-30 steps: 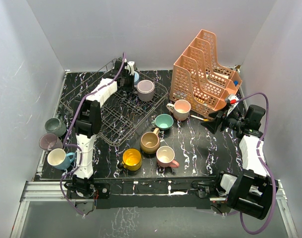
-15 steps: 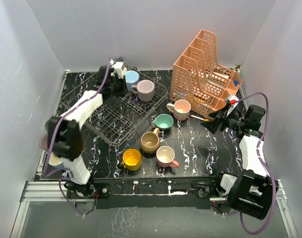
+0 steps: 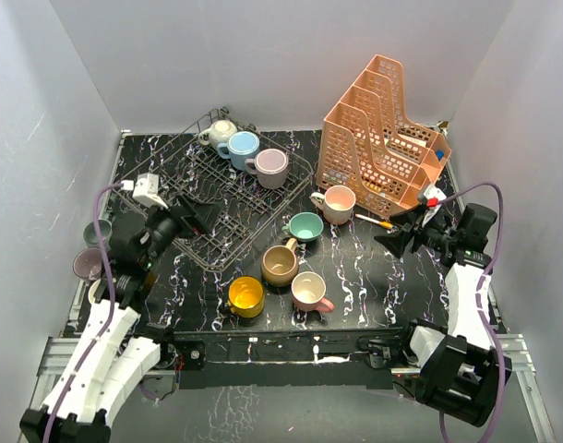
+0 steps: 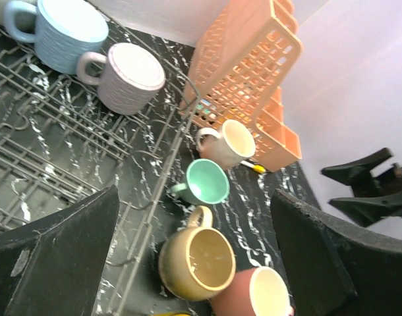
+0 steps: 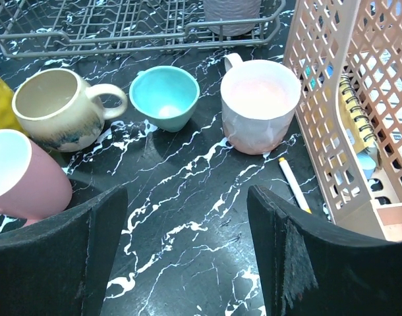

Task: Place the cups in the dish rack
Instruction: Pick up the cup at the center of the board.

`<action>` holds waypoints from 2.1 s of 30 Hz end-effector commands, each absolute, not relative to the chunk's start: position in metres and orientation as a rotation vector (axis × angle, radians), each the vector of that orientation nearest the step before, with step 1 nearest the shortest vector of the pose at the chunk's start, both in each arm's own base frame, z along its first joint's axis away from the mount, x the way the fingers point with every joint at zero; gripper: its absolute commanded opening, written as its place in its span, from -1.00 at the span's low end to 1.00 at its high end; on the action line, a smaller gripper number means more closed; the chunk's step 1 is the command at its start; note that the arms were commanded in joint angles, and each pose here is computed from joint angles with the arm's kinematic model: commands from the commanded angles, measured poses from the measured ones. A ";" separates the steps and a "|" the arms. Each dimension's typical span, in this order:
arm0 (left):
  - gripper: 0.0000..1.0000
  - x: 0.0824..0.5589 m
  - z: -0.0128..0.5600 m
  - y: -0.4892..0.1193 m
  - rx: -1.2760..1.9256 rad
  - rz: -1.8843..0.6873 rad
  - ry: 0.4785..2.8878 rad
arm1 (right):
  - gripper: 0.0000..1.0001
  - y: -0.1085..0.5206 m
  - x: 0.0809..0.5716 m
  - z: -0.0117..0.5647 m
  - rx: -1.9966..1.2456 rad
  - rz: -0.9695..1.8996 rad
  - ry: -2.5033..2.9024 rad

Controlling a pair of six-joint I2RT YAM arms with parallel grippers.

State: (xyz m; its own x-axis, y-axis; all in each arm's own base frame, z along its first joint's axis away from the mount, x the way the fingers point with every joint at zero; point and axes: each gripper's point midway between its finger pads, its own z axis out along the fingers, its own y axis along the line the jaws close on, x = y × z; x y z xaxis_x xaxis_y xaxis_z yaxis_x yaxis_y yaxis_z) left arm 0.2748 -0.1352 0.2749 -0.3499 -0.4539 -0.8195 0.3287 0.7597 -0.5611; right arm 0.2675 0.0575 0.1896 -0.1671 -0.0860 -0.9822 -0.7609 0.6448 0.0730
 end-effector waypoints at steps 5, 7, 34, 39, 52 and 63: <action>0.91 0.221 0.280 -0.144 -0.155 -1.010 1.781 | 0.54 0.063 0.248 0.197 -0.903 0.663 1.629; 0.91 0.216 0.279 -0.146 -0.157 -1.039 1.777 | 0.54 0.062 0.246 0.197 -0.930 0.673 1.649; 0.88 0.227 0.274 -0.168 -0.262 -1.292 1.731 | 0.63 0.151 0.346 0.206 -1.346 0.517 1.769; 0.87 0.227 0.281 -0.168 -0.326 -1.367 1.667 | 0.64 0.146 0.380 0.198 -1.133 0.498 1.969; 0.86 0.230 0.282 -0.168 -0.353 -1.378 1.663 | 0.59 0.112 0.420 0.168 -0.419 0.327 2.127; 0.85 0.226 0.280 -0.166 -0.362 -1.373 1.668 | 0.06 0.102 0.437 0.159 -0.210 0.289 2.067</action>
State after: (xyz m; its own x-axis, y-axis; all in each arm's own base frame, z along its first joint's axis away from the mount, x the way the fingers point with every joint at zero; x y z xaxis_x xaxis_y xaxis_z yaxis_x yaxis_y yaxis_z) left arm 0.2289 -0.1672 0.2742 -0.5497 -0.7038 -0.4500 0.2922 0.3427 -0.8929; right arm 0.4098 0.1029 0.1183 -0.6243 -0.1245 -0.7712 -0.3264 0.9385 0.1128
